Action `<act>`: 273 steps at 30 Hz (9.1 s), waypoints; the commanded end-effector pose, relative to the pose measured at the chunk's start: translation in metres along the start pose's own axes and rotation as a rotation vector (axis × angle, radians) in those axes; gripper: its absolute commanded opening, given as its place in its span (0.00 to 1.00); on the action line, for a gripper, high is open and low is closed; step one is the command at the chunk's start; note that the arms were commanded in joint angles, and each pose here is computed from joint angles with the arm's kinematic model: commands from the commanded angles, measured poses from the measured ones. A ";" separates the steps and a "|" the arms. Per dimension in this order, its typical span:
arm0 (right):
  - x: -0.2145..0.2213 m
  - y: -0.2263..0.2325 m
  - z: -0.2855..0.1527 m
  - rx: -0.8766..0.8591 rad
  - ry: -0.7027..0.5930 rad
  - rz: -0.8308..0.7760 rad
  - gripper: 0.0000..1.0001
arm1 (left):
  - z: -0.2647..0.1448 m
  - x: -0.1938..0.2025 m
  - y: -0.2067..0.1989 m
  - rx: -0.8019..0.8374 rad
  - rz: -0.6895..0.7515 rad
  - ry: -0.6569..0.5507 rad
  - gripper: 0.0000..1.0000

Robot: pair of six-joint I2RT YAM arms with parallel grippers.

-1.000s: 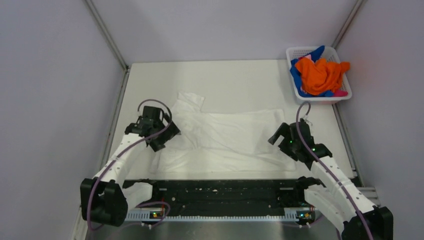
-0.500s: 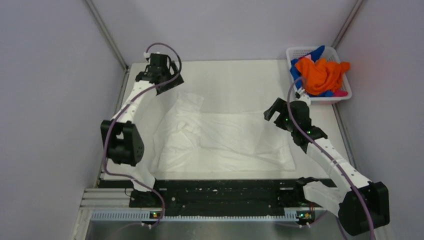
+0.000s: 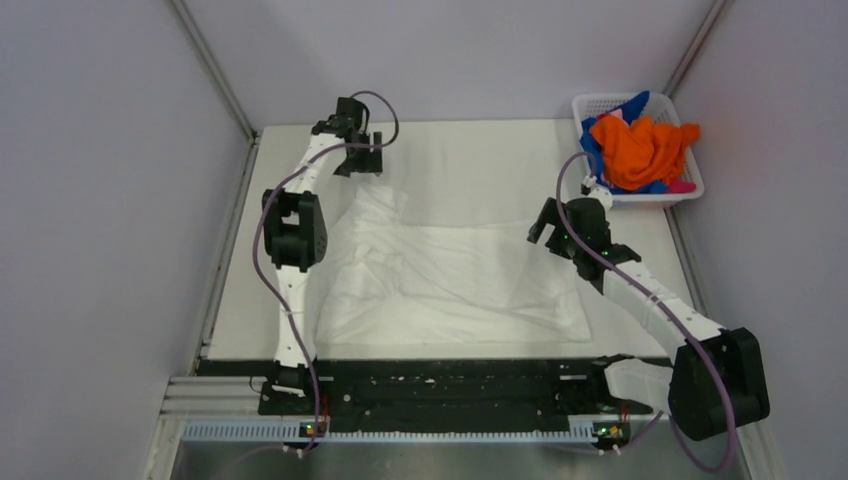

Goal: Fold and stack the t-shirts
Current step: Grab the side of the flattened tshirt furthest away from the robot with both arms, then fold the other side of the tshirt into a rectangle

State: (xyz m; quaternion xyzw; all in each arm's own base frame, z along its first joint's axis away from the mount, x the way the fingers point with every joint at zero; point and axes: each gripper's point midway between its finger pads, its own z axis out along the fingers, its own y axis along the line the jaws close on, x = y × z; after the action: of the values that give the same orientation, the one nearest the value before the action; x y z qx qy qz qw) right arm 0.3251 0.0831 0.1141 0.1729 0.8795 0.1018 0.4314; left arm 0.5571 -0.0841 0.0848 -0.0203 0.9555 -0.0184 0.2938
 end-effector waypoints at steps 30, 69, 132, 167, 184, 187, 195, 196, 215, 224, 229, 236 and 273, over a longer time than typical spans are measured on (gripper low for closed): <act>-0.008 0.005 0.006 0.006 -0.021 -0.005 0.99 | 0.044 0.035 -0.029 -0.051 0.286 0.087 0.43; -0.075 -0.041 0.135 0.394 0.043 -0.088 0.81 | -0.084 0.049 -0.035 0.088 0.017 -0.127 0.00; -0.033 -0.035 0.023 0.313 0.061 -0.148 0.00 | -0.210 0.170 -0.005 0.038 -0.238 -0.257 0.00; 0.059 -0.078 -0.035 0.336 0.249 -0.090 0.00 | -0.247 0.308 0.017 0.046 -0.508 0.025 0.00; 0.051 -0.096 -0.040 0.458 0.193 -0.038 0.81 | -0.241 0.338 0.027 -0.078 -0.540 0.143 0.94; 0.033 -0.089 -0.045 0.441 0.137 -0.029 0.95 | -0.240 0.315 0.017 -0.020 -0.523 0.077 0.99; 0.003 -0.047 -0.051 0.187 0.013 -0.013 0.99 | -0.204 0.263 -0.043 0.225 -0.391 0.023 0.99; 0.003 -0.043 -0.051 0.157 0.007 -0.014 0.99 | -0.199 0.264 -0.044 0.212 -0.378 0.046 0.99; 0.006 -0.038 -0.049 0.111 -0.002 -0.028 0.99 | -0.165 0.299 -0.077 0.357 -0.313 0.213 0.99; 0.007 -0.039 -0.049 0.114 -0.002 -0.030 0.99 | -0.199 0.299 -0.105 0.558 -0.177 0.174 0.98; 0.007 -0.039 -0.049 0.115 -0.001 -0.033 0.99 | -0.205 0.299 -0.085 0.456 -0.160 0.138 0.99; 0.007 -0.039 -0.049 0.113 0.000 -0.036 0.99 | -0.193 0.270 -0.046 0.211 -0.248 -0.021 0.99; 0.000 -0.040 -0.058 0.102 -0.038 -0.040 0.99 | -0.222 0.334 -0.161 0.706 -0.026 0.323 0.98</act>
State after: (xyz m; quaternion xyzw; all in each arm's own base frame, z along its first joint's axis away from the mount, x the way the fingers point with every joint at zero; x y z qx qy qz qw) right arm 0.2684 0.0440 0.1282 0.1845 0.8862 0.0413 0.4230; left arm 0.1692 -0.2256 0.0807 0.0371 0.9444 -0.2932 0.1438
